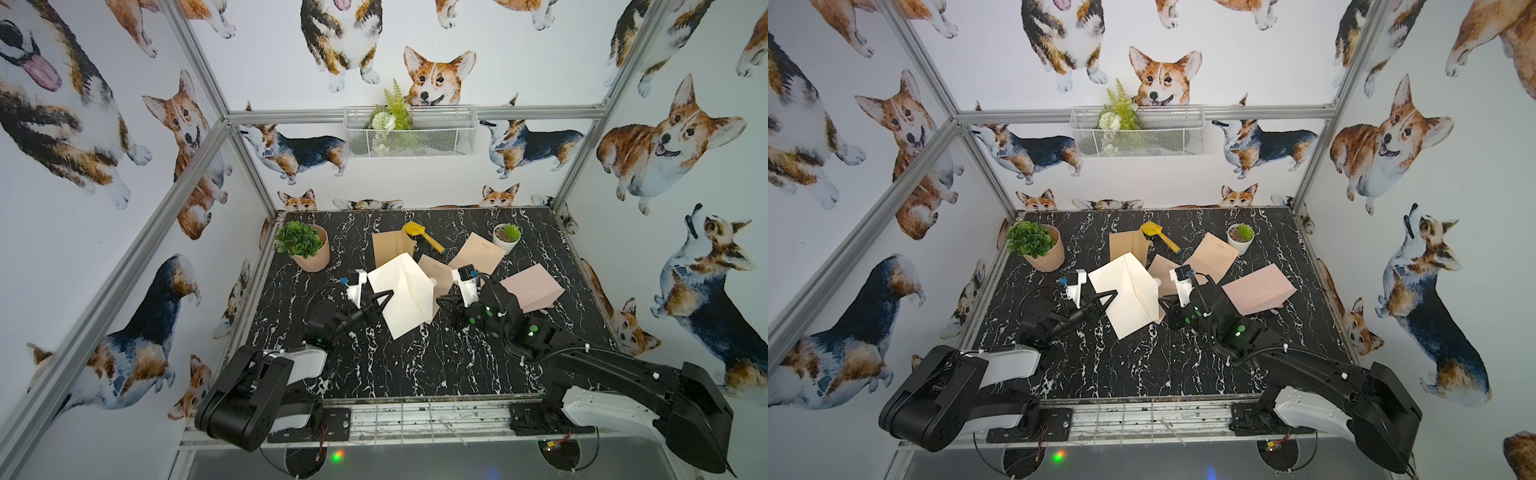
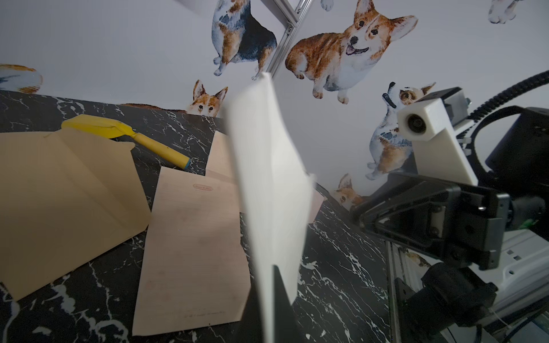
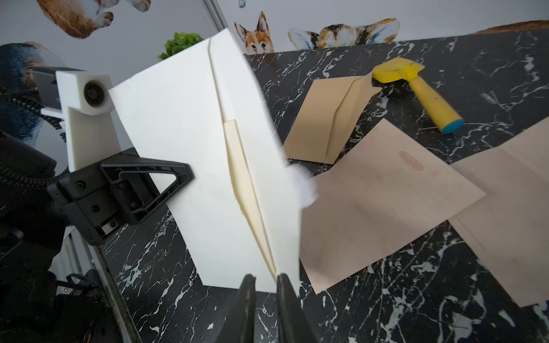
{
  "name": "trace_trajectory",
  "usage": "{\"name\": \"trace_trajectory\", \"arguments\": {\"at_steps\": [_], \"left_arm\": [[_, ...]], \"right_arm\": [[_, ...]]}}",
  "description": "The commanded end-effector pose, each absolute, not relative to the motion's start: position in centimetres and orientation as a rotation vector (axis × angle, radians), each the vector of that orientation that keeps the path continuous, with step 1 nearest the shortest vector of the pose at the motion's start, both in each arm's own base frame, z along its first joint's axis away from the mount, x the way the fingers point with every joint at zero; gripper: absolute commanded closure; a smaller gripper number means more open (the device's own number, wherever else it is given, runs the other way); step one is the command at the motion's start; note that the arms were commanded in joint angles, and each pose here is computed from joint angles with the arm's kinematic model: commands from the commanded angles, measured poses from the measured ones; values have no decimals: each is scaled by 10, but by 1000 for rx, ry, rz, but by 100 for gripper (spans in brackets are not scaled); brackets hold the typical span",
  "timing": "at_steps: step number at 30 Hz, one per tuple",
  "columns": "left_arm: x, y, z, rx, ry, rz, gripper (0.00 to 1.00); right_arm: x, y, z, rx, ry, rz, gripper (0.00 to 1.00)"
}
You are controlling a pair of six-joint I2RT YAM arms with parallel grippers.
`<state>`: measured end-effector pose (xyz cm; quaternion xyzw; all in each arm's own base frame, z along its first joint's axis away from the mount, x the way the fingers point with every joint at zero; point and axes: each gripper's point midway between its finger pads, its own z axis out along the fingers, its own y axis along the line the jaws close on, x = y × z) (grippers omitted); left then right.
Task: Take the letter paper out of the envelope
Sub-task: Pick up the envelope from the center of the board, then take out the letter paper from the envelope.
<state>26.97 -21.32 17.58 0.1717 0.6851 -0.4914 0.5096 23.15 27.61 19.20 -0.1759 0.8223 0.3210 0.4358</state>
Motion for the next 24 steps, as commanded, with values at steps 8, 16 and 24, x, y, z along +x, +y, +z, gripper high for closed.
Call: {"name": "trace_trajectory", "arguments": {"at_steps": [8,16,24], "left_arm": [[266,-219,183,465,1609,-1196,100],[249,-241,180,610,1640,-1094,100],[239,-245,180,663,1641,-998,100]], "right_arm": [[228,287,191,-480,2049,820,73],[237,332,170,-628,2070,888,72],[257,322,174,-589,2048,892,73]]}}
